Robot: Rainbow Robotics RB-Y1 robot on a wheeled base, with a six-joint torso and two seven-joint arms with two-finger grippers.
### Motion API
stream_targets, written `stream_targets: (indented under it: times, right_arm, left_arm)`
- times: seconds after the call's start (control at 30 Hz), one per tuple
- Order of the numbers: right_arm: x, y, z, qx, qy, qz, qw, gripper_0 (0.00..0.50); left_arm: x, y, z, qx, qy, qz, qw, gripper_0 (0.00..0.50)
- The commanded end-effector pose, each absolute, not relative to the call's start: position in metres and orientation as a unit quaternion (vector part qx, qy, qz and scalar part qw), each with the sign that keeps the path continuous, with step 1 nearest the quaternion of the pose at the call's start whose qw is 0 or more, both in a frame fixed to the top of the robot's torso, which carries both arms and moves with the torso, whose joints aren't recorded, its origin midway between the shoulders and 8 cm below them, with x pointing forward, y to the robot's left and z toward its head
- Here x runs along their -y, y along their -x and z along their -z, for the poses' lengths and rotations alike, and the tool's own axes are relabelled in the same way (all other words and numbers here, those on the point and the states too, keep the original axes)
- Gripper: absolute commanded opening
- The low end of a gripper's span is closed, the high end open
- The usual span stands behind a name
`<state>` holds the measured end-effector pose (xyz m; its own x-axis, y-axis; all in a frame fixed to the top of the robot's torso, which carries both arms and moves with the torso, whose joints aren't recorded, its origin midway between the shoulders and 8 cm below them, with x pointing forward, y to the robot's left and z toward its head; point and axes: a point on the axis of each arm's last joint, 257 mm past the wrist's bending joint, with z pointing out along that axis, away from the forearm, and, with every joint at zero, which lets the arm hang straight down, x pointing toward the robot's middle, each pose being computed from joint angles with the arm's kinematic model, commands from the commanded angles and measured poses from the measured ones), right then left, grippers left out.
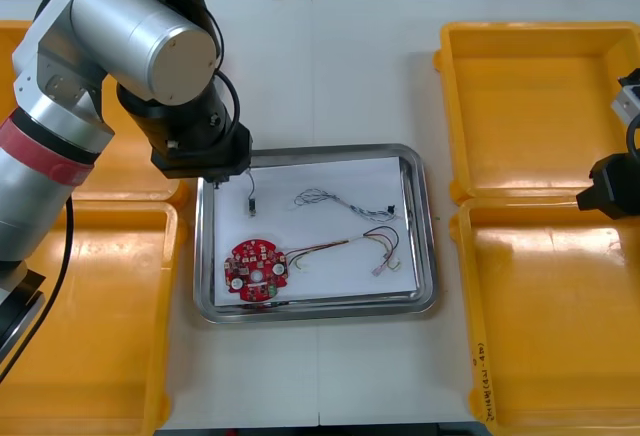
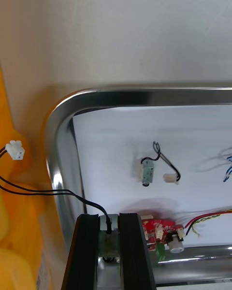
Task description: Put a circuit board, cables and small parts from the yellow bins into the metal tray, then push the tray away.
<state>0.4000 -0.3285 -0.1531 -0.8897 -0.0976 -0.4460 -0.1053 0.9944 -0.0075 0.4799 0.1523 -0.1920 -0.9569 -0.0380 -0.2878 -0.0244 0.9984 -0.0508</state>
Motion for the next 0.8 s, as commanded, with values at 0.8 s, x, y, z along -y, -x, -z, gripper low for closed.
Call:
stream_targets:
  times: [0.8]
  right_arm:
    - [0.335, -0.373, 0.192, -0.964, -0.067, -0.007, 0.256, 0.500]
  left_arm:
    - [-0.130, -0.473, 0.238, -0.988, 0.003, 0.034, 0.152, 0.000]
